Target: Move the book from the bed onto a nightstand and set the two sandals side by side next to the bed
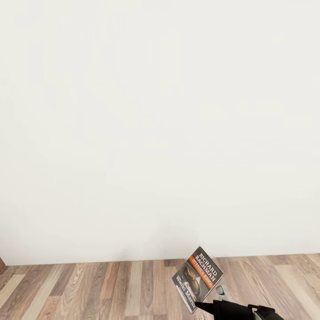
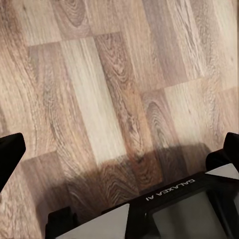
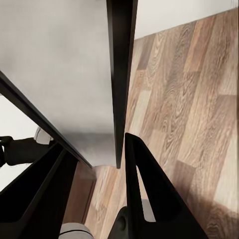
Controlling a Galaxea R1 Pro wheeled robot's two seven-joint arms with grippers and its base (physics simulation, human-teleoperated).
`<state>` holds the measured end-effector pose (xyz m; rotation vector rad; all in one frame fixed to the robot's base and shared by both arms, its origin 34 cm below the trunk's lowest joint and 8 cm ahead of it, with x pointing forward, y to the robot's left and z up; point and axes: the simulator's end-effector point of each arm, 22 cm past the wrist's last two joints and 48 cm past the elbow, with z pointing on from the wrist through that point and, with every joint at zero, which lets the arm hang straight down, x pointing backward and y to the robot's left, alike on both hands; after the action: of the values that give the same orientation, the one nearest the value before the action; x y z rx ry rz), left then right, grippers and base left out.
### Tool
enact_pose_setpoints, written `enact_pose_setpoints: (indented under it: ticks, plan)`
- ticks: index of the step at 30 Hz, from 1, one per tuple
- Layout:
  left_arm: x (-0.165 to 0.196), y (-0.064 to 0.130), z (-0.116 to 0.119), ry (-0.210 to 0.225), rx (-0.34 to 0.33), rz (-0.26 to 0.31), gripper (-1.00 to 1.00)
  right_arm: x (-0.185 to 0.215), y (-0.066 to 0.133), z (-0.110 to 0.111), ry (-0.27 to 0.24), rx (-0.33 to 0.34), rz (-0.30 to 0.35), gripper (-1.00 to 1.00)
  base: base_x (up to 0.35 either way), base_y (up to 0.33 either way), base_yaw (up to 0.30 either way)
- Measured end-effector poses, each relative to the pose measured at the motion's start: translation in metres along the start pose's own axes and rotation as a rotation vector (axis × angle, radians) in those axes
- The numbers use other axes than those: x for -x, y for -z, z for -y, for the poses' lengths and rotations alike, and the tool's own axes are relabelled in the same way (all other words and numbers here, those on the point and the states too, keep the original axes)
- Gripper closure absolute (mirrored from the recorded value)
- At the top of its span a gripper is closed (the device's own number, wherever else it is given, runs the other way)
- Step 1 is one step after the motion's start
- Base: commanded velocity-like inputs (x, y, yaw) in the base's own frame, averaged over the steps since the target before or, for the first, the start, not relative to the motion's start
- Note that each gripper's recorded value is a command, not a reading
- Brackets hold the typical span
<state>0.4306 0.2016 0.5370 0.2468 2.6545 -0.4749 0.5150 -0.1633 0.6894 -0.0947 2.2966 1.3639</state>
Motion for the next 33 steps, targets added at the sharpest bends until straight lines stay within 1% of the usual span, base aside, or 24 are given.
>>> enact_pose_setpoints:
  ticks: [14,26,33]
  plan:
    - [-0.0027,-0.0008,0.0000,0.002,-0.001,-0.006,-1.00,-0.0024,-0.0005,0.0015,-0.006,0.000,-0.004,1.00,0.015,0.000,-0.261]
    - [-0.0028,-0.0006,0.0001,0.002,-0.001,-0.006,-1.00,-0.0026,-0.0004,0.0012,-0.005,0.000,-0.005,1.00,0.276,0.000,-0.255]
    - [-0.0032,-0.0008,-0.0001,0.003,-0.001,-0.007,-1.00,-0.0020,-0.0007,0.0014,-0.006,0.000,-0.003,1.00,0.045,0.000,-0.044]
